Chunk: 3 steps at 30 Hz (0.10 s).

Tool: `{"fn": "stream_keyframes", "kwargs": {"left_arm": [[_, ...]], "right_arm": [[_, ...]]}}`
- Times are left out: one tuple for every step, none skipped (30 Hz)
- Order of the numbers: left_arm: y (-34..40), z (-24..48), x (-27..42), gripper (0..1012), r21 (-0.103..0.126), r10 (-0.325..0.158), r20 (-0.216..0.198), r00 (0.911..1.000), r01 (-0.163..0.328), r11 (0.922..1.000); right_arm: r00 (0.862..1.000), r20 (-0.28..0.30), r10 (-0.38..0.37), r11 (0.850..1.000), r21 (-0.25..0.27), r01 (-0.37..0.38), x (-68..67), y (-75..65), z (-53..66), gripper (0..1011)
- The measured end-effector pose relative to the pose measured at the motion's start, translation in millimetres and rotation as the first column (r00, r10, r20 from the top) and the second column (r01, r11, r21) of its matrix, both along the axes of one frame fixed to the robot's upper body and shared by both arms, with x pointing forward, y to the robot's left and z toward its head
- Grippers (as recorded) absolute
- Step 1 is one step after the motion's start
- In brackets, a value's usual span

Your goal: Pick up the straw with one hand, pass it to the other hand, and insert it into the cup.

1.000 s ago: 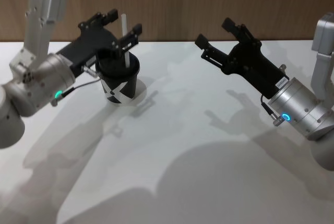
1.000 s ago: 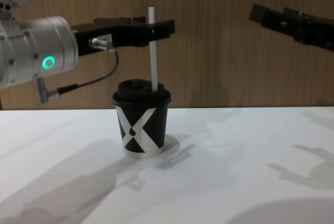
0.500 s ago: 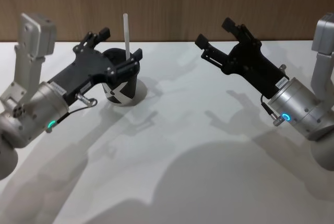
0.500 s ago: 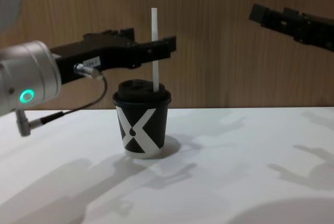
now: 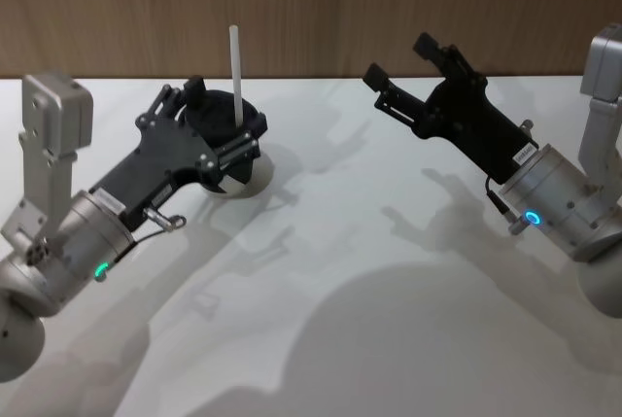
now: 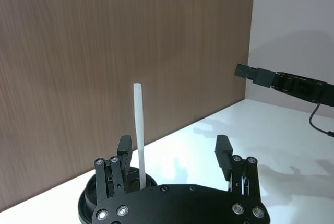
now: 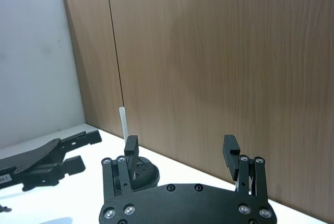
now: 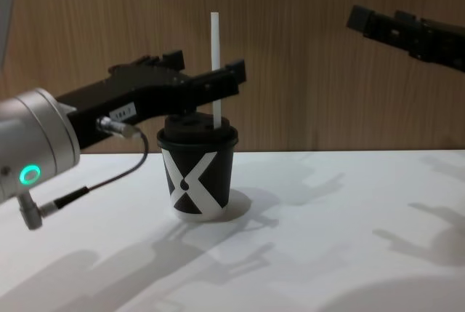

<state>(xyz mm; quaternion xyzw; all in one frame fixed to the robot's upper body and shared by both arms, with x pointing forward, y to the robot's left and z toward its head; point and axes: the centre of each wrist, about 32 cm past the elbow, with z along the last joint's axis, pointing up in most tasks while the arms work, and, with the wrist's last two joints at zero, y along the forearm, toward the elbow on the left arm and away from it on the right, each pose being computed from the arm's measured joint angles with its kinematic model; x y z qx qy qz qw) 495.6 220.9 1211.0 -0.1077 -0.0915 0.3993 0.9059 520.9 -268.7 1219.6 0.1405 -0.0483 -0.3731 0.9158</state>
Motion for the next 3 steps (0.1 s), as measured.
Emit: {"fn": "stream_keyframes", "kwargs": {"left_arm": [[-0.8,-1.4,-0.6,1000,-0.003,0.0,0.001,1.0,0.0,1.0],[-2.4,-3.9,-1.8,1000,-0.01,-0.001,0.004,1.0,0.001,1.0],[-3.1,-5.1,-2.4,1000,-0.012,-0.001,0.005,1.0,0.001,0.9999]], "right_arm": [[1.0,0.0,0.0,1.0,0.0,0.0,0.0,0.0,0.0,1001],[1.0,0.0,0.0,1.0,0.0,0.0,0.0,0.0,0.0,1001],[1.0,0.0,0.0,1.0,0.0,0.0,0.0,0.0,0.0,1001]]}}
